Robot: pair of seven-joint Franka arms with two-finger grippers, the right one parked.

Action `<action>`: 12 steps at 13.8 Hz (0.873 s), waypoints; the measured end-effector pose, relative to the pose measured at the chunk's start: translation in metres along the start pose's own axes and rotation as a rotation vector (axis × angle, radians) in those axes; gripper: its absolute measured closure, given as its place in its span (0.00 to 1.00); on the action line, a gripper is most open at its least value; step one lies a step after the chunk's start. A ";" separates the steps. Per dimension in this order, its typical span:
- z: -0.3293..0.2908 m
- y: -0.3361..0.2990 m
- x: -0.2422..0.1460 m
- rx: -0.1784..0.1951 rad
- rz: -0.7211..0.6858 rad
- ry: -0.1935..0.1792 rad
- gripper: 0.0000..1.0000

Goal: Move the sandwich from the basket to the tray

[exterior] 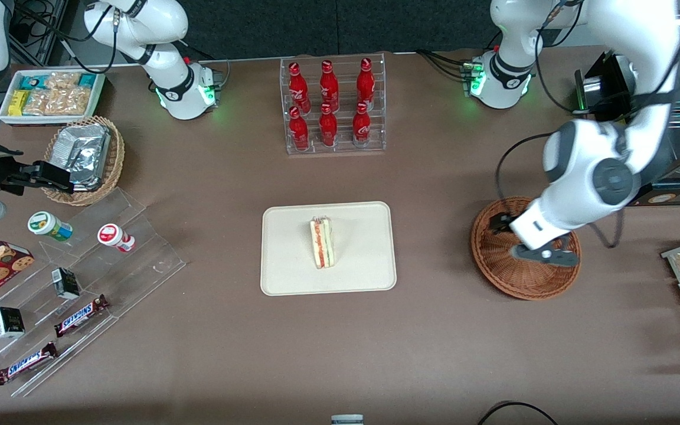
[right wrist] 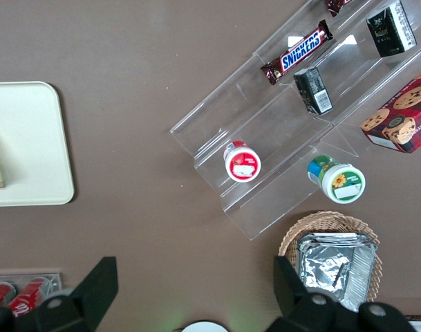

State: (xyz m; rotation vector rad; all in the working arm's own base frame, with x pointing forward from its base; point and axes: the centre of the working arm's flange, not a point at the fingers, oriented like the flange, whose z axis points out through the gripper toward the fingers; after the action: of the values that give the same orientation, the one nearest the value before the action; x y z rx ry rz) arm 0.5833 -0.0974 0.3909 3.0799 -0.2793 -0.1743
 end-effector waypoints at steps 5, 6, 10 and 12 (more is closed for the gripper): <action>-0.111 -0.018 -0.021 0.012 -0.029 0.031 0.01; -0.124 -0.020 -0.027 0.014 -0.034 0.034 0.01; -0.175 -0.024 -0.051 0.023 -0.051 0.047 0.01; -0.198 -0.023 -0.061 0.040 -0.052 0.049 0.01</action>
State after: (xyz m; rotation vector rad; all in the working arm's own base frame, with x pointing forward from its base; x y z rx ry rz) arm 0.5507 -0.0570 0.5927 3.1273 -0.2027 -0.0960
